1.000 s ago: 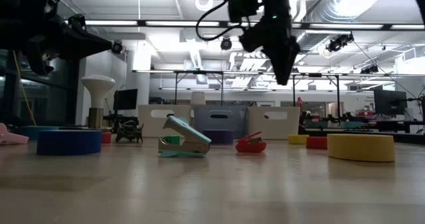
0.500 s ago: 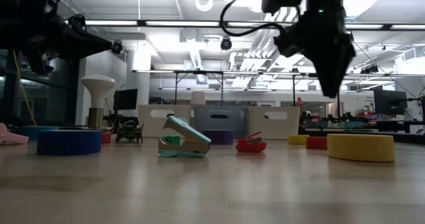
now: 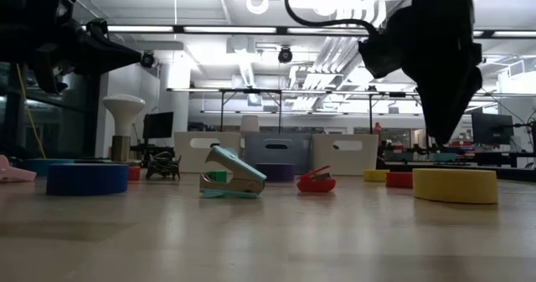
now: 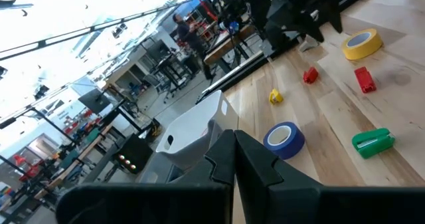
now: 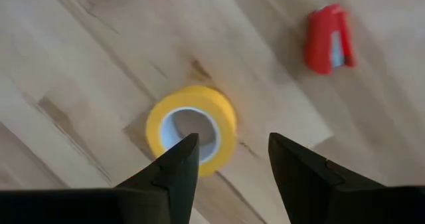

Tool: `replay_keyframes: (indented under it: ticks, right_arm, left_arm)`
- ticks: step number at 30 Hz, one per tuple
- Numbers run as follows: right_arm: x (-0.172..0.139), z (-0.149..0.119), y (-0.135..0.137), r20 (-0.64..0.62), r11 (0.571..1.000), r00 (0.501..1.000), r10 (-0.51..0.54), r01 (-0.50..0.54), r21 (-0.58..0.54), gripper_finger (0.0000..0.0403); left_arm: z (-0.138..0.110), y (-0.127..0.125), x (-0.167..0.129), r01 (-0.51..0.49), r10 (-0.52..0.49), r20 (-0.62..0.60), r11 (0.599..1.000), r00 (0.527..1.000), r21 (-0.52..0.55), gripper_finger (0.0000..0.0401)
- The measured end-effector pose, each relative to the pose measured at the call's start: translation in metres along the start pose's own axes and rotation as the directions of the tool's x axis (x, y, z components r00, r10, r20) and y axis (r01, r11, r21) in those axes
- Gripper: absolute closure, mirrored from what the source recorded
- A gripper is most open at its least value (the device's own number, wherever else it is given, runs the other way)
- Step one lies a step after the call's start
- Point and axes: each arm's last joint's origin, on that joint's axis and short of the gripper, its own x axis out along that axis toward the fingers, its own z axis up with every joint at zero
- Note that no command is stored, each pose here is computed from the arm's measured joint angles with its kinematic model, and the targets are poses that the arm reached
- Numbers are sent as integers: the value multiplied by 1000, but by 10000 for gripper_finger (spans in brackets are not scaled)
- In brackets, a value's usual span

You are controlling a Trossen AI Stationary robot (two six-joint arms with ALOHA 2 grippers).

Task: Pick and place Stapler, Stapler remover, tape
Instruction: Put the yellow tape into the right white bin

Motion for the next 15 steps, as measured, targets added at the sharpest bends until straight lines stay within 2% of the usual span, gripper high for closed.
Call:
replay_keyframes:
  ticks: [8,12,15]
  right_arm:
    - [15,-15,1,21,999,1000,15,-16,45,230]
    - [21,-20,-3,14,999,1000,-1,0,54,241]
    - [26,-20,-3,28,998,999,24,-26,57,253]
  left_arm:
    - [0,0,0,0,0,0,1000,1000,-8,398]
    - [0,0,0,0,0,0,1000,1000,-8,398]
    - [0,0,0,0,0,0,1000,1000,-8,398]
